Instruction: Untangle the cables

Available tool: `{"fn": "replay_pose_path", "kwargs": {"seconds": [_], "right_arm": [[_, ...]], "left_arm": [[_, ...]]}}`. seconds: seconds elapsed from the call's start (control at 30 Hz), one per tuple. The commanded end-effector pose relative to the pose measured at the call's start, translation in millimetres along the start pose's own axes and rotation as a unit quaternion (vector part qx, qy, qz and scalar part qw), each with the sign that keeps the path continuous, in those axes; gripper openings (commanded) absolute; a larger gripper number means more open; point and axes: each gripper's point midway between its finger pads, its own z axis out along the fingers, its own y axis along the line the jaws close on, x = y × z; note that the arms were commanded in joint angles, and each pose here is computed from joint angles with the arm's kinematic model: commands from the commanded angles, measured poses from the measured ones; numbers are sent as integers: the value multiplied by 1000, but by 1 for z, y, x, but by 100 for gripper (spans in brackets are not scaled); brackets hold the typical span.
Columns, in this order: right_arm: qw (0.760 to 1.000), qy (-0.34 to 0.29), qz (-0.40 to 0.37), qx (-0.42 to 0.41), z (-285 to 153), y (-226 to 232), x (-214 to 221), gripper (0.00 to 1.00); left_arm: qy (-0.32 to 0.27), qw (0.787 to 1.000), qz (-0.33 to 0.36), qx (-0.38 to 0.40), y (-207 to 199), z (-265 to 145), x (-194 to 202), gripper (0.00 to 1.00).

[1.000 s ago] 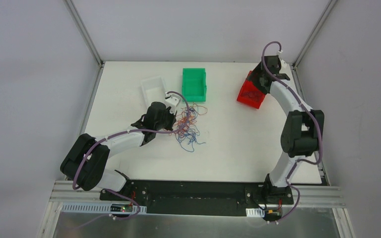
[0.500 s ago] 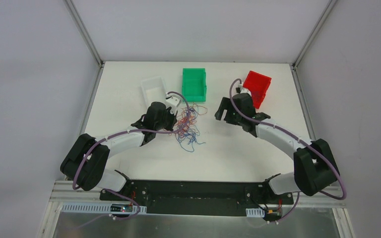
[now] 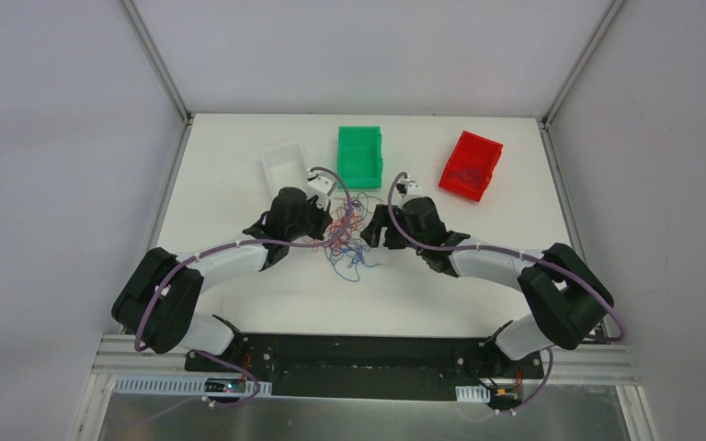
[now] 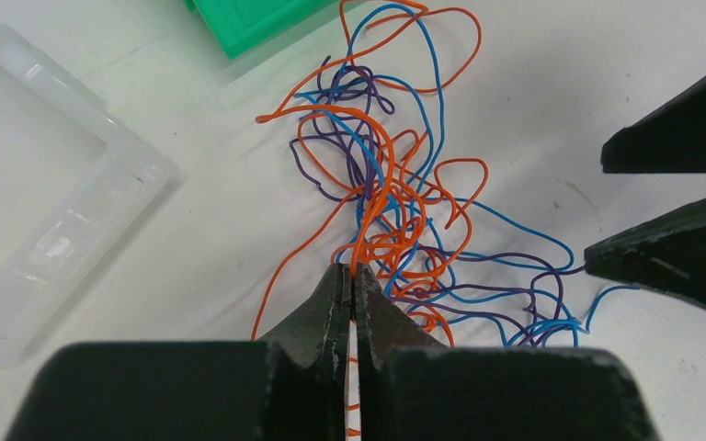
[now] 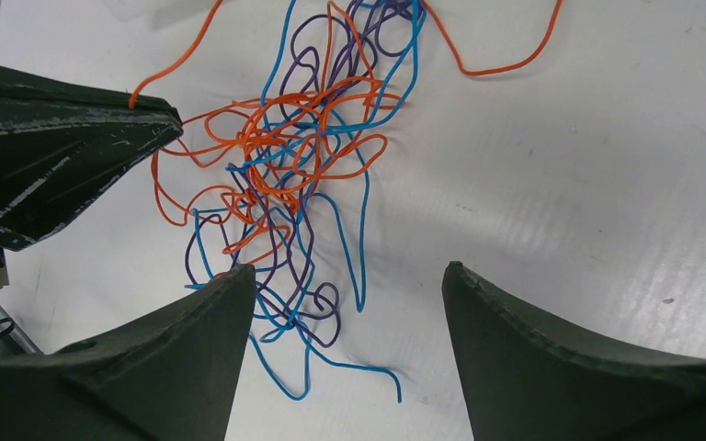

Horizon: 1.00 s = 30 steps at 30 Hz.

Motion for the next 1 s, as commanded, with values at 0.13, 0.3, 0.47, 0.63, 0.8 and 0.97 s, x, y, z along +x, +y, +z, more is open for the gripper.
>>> {"fn": "replay_pose_path", "kwargs": {"seconds": [0.13, 0.3, 0.47, 0.63, 0.8, 0.97], "right_arm": [[998, -9, -3, -58, 12, 36, -13, 69], [997, 18, -7, -75, 18, 49, 0, 60], [998, 38, -2, -41, 27, 40, 10, 52], [998, 57, 13, -31, 35, 37, 18, 46], [998, 62, 21, -27, 39, 38, 19, 24], [996, 24, 25, 84, 37, 1, 4, 4]], "left_arm": [[-49, 999, -19, 0, 1, -5, -23, 0], [-52, 998, -21, 4, 0, -5, -24, 0], [-60, 998, -23, 3, -1, -8, -27, 0], [-75, 997, -25, 3, -1, -13, -32, 0], [-89, 996, -27, -5, 2, -19, -36, 0], [-119, 992, -21, -33, 12, -34, -41, 0]]}}
